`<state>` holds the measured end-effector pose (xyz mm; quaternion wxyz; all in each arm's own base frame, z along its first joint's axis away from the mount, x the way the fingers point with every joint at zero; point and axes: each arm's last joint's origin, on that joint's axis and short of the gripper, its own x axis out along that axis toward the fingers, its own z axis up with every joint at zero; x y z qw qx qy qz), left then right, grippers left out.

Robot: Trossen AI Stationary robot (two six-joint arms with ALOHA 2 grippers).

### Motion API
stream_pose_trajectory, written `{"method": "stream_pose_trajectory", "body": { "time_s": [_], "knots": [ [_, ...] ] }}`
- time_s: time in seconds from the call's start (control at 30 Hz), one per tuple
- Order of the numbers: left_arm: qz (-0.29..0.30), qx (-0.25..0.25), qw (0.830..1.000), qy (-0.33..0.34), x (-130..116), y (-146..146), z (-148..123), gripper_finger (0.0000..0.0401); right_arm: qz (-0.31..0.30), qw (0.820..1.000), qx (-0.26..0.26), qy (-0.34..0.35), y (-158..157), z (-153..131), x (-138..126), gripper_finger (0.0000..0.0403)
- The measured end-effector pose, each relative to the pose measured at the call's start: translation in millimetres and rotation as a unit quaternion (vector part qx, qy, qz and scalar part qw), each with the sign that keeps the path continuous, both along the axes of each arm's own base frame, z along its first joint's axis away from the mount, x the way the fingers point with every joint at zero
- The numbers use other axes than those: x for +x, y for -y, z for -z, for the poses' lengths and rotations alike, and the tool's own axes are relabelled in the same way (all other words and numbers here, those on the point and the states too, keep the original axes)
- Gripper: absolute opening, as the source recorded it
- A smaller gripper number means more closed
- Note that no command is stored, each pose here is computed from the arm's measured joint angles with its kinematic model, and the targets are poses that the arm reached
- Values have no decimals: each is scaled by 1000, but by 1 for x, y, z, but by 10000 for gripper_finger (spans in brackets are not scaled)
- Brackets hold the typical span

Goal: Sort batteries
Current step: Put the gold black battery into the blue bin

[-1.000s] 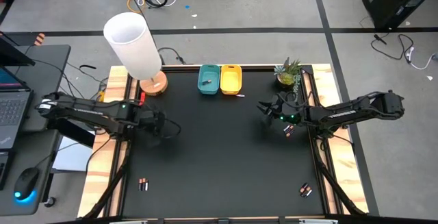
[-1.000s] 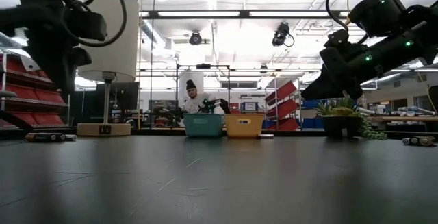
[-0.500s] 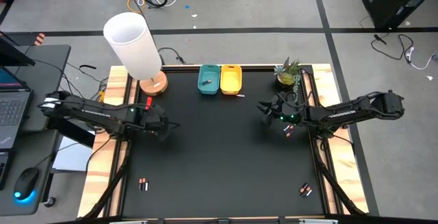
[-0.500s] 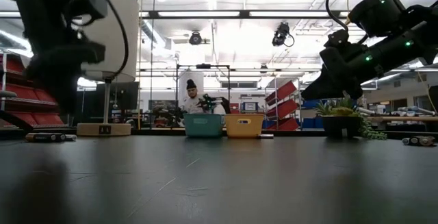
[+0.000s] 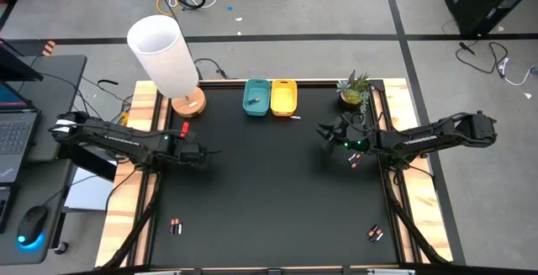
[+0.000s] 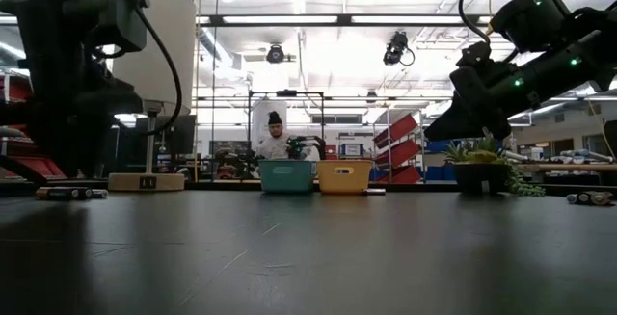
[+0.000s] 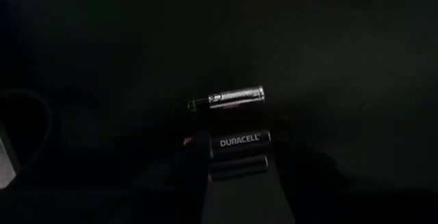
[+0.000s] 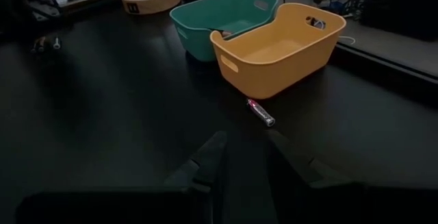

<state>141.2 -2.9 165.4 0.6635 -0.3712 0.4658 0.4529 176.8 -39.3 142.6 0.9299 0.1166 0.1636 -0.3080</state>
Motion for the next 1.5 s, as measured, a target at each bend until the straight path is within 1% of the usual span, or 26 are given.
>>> {"method": "stream_pose_trajectory", "body": {
  "time_s": [0.1, 0.23, 0.33, 0.4, 0.57, 0.83, 1.3, 1.5],
  "knots": [
    [-11, -1, 1000, 0, 0, -2, 0, 240, 0, 1000, 0, 0, 0, 0, 0, 87],
    [-33, -15, 999, -2, 0, -5, 1, 298, 0, 1000, 0, 0, 0, 0, 0, 87],
    [-39, -17, 999, -11, 1, -7, 3, 324, 1, 1000, 0, 0, 0, 0, 0, 87],
    [-41, -17, 999, -20, 2, -7, 5, 332, 1, 1000, 0, 0, 0, 0, 0, 87],
    [-51, -22, 998, -42, 3, -7, 12, 329, 1, 1000, 1, 1, 0, 0, 0, 87],
    [-52, -24, 998, -29, 10, -7, 16, 322, 1, 1000, 1, 1, 0, 0, 0, 87],
    [-54, -30, 997, -34, 9, -6, 17, 321, 1, 1000, 2, 1, 0, 0, 0, 87],
    [-68, -30, 996, -56, 12, -8, 26, 307, 1, 1000, 2, 1, 0, 0, 0, 87]
  ]
}}
